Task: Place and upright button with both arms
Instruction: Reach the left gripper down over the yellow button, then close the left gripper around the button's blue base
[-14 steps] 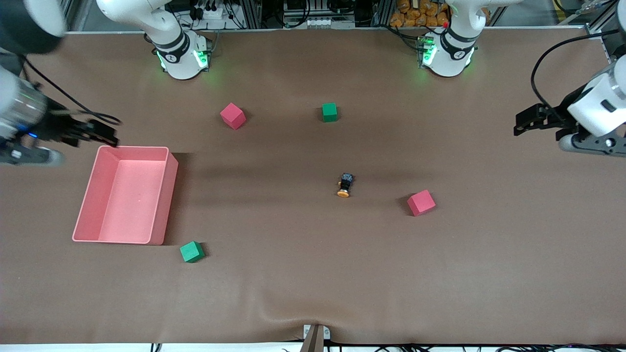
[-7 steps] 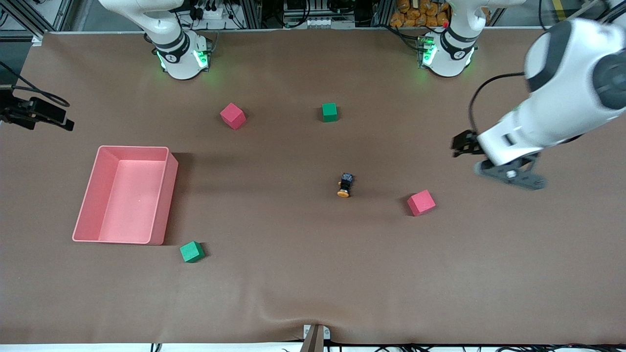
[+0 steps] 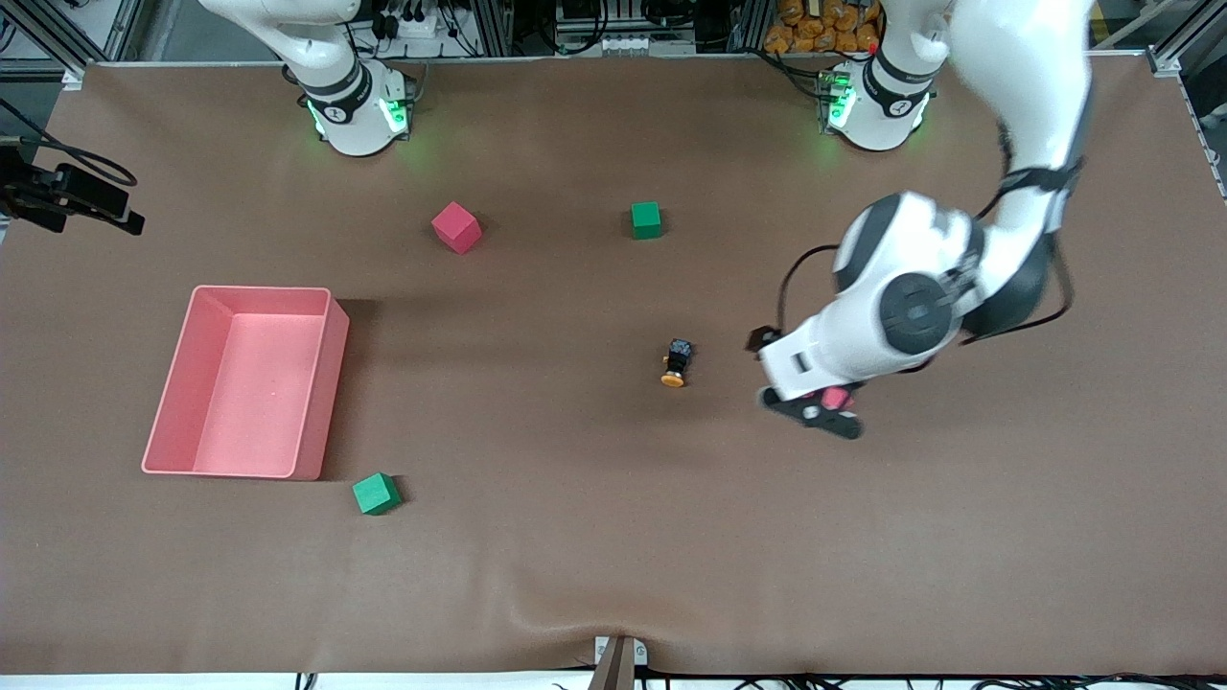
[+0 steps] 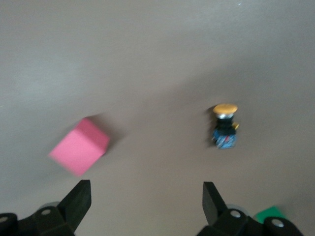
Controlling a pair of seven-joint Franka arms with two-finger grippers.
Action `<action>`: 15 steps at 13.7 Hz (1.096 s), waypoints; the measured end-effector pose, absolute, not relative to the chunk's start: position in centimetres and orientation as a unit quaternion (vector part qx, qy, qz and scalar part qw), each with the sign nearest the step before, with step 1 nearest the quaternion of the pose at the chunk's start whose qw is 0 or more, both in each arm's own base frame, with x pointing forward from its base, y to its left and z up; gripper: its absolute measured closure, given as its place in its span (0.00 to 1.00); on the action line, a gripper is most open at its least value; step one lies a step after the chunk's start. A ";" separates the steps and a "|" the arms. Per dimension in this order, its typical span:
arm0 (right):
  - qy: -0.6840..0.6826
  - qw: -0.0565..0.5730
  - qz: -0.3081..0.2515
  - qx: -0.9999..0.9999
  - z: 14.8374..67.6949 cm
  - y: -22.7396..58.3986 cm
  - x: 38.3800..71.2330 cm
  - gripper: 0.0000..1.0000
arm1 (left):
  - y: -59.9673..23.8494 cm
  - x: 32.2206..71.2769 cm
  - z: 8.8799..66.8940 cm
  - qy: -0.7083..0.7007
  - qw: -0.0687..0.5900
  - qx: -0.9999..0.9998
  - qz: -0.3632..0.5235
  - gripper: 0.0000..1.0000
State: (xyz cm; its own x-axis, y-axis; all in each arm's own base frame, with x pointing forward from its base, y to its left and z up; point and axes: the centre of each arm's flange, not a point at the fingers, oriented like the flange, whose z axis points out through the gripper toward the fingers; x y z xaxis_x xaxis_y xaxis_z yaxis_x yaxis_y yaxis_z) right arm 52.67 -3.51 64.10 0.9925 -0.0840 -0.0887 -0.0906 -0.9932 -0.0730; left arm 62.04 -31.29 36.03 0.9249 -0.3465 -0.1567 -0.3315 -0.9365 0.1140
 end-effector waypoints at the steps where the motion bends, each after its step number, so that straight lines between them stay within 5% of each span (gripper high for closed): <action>1: 0.043 0.034 0.042 -0.998 64.2 -3.5 52.6 0.00 | -33.7 61.7 34.3 -0.163 0.040 0.981 -0.093 0.00; 7: 0.036 0.003 0.037 -0.999 64.8 -3.2 52.6 0.00 | -43.3 57.1 26.5 -0.159 -0.021 0.982 -0.097 0.00; 15: 0.020 0.002 0.020 -1.000 66.1 -3.6 52.7 0.00 | -45.7 54.3 19.8 -0.157 -0.046 0.978 -0.126 0.04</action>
State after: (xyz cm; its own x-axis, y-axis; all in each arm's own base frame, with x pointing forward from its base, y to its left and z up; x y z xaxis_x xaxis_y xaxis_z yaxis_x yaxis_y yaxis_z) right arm 52.65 -3.60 66.08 0.9984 -0.0397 -0.0395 -0.0398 -0.9992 -0.0024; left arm 54.32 -45.72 19.79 0.9188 -0.2958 -0.2615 -0.3189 -0.9465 -0.0500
